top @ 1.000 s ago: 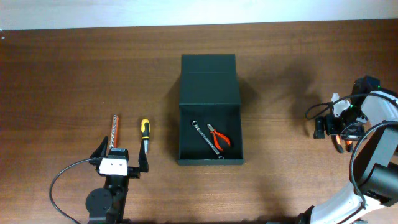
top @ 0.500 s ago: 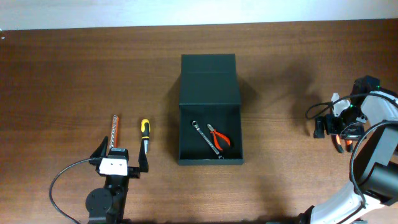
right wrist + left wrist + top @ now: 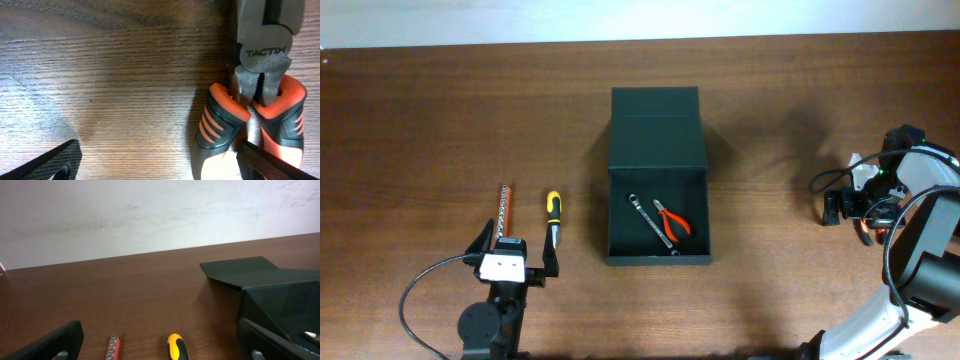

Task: Pack container
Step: 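Lower the right gripper and close it on the pliers' handles, then lift the pliers and carry them over the black box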

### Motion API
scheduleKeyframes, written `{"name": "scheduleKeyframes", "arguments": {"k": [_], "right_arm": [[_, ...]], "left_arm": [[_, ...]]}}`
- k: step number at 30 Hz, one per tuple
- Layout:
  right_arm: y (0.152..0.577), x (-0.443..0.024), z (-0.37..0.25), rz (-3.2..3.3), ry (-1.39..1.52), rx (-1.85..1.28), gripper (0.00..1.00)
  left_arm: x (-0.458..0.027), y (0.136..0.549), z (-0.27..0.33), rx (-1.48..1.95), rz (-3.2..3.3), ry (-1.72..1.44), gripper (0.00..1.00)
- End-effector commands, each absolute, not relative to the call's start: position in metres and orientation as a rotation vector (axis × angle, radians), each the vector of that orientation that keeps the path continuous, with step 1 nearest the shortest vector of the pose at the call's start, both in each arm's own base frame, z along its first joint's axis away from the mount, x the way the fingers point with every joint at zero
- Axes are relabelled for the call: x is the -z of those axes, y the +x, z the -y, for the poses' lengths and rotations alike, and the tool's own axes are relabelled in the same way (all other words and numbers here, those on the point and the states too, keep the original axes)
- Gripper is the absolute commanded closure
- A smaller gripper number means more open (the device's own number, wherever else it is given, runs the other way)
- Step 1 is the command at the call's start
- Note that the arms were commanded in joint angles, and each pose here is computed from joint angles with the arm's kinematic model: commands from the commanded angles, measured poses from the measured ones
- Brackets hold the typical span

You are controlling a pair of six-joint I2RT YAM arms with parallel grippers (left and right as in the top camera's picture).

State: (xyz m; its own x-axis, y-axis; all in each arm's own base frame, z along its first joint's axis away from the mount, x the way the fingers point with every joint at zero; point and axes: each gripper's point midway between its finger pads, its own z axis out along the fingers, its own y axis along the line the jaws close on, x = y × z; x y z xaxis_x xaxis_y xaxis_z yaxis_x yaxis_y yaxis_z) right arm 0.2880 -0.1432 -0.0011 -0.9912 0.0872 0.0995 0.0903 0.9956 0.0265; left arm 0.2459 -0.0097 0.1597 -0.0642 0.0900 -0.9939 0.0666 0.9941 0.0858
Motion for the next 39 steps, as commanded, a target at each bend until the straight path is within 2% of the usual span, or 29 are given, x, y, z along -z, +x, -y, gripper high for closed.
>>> {"name": "scheduleKeyframes", "arguments": {"k": [1,2,4,7,9,12,19,22,31,39], "right_arm": [[0.284,0.009,0.141,3.017,-0.142,0.059,0.01],[0.285,0.009,0.141,3.020,-0.142,0.057,0.01],[0.285,0.009,0.141,3.021,-0.141,0.056,0.12],[0.286,0.010,0.142,3.023,-0.141,0.055,0.41],[0.286,0.010,0.142,3.023,-0.141,0.055,0.51],[0.286,0.010,0.142,3.023,-0.141,0.055,0.57],[0.286,0.010,0.142,3.024,-0.142,0.054,0.92],[0.287,0.010,0.142,3.027,-0.143,0.052,0.96],[0.297,0.004,0.145,3.048,-0.226,0.039,0.96],[0.343,-0.053,0.138,3.160,-0.252,0.209,0.96]], "left_arm": [[-0.158,0.246,0.007,-0.045,-1.639,0.126,0.01],[-0.158,0.246,0.007,-0.045,-1.639,0.126,0.01],[-0.158,0.246,0.007,-0.045,-1.639,0.126,0.01],[-0.158,0.246,0.007,-0.045,-1.639,0.125,0.01],[-0.158,0.246,0.007,-0.045,-1.639,0.126,0.01],[-0.158,0.246,0.007,-0.045,-1.639,0.126,0.01],[-0.158,0.246,0.007,-0.045,-1.639,0.126,0.01],[-0.158,0.246,0.007,-0.045,-1.639,0.126,0.01],[-0.158,0.246,0.007,-0.045,-1.639,0.126,0.01],[-0.158,0.246,0.007,-0.045,-1.639,0.126,0.01]]}}
